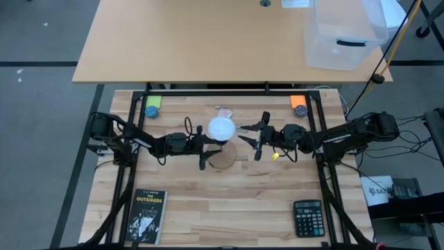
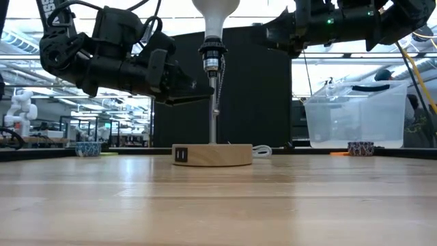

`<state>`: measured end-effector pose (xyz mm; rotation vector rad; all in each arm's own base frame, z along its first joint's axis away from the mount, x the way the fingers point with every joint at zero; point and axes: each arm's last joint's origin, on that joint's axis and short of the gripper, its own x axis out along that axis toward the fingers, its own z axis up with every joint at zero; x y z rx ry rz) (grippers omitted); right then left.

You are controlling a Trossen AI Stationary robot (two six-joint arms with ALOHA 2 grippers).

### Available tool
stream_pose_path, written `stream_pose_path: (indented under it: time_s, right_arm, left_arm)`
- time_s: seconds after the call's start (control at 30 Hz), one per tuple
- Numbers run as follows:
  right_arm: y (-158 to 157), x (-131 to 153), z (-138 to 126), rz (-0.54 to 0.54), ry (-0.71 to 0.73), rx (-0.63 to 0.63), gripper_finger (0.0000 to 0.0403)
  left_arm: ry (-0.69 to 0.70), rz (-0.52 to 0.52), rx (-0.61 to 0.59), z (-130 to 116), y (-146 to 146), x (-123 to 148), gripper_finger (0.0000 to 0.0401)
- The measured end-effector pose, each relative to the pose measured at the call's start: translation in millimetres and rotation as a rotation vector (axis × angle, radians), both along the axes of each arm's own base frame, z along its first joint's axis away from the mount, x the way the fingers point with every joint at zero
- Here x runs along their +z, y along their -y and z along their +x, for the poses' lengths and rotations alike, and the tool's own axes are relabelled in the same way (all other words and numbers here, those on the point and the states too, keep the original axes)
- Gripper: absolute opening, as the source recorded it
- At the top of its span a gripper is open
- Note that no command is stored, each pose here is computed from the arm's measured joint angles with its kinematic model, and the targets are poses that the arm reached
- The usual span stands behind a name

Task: Screw lightbulb
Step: Remove the lightbulb from the lamp

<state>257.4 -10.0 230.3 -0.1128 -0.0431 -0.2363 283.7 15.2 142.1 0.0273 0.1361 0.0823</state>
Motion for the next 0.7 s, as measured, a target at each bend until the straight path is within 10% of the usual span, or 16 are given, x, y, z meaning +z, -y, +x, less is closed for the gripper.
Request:
stream_pose_path:
  time_s: [0.7]
  right_arm:
    - [0.4,1.4,-0.1,0.0,0.015,-0.015,0.0157]
  left_arm:
    - [0.033,0.006,0.025,6.0,-5.7,7.3,0.0179]
